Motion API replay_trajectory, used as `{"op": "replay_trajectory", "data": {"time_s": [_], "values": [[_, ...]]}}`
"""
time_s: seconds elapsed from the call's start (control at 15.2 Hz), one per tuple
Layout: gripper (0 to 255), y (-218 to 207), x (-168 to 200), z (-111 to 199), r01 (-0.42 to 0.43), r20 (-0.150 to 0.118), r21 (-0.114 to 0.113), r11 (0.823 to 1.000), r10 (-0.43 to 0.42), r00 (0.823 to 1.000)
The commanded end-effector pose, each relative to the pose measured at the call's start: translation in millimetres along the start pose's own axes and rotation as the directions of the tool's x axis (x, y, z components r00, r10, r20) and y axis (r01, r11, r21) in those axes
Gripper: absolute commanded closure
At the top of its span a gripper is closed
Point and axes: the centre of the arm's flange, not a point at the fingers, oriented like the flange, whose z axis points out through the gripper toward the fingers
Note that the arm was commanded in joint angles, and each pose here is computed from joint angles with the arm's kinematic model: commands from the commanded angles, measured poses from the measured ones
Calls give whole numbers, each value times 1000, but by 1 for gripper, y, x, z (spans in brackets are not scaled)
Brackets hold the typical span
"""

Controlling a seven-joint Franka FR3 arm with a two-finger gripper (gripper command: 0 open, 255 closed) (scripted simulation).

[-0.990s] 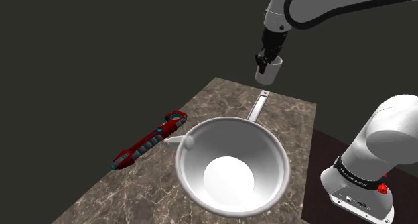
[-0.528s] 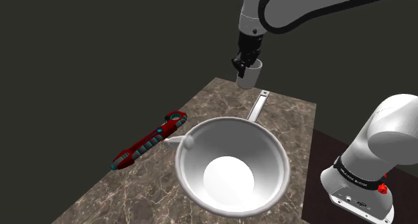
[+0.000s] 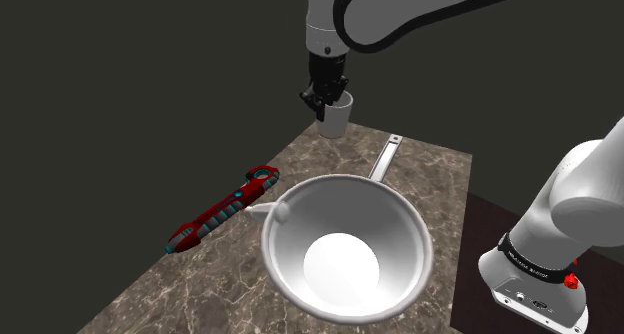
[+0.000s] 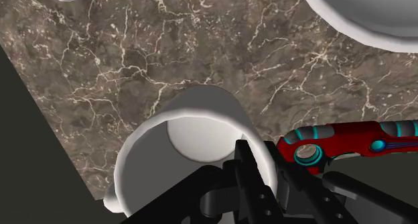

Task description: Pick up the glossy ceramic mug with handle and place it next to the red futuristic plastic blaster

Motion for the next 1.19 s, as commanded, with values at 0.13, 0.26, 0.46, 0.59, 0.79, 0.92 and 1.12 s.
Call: {"op": "replay_trajectory", "data": {"time_s": [0.13, 0.26, 0.46, 0.59, 0.79, 0.92, 1.12], "values": [[255, -45, 17, -1, -2, 1, 0, 1000, 2, 1000], [255, -45, 16, 10, -2, 1, 0, 1000, 2, 1000], [255, -47, 13, 25, -2, 1, 0, 1000, 2, 1000], [255, -47, 12, 36, -2, 1, 0, 1000, 2, 1000], [255, -49, 9, 51, -2, 1, 0, 1000, 2, 1000], [255, -49, 8, 62, -2, 1, 0, 1000, 2, 1000], [255, -50, 5, 77, -2, 1, 0, 1000, 2, 1000]]}}
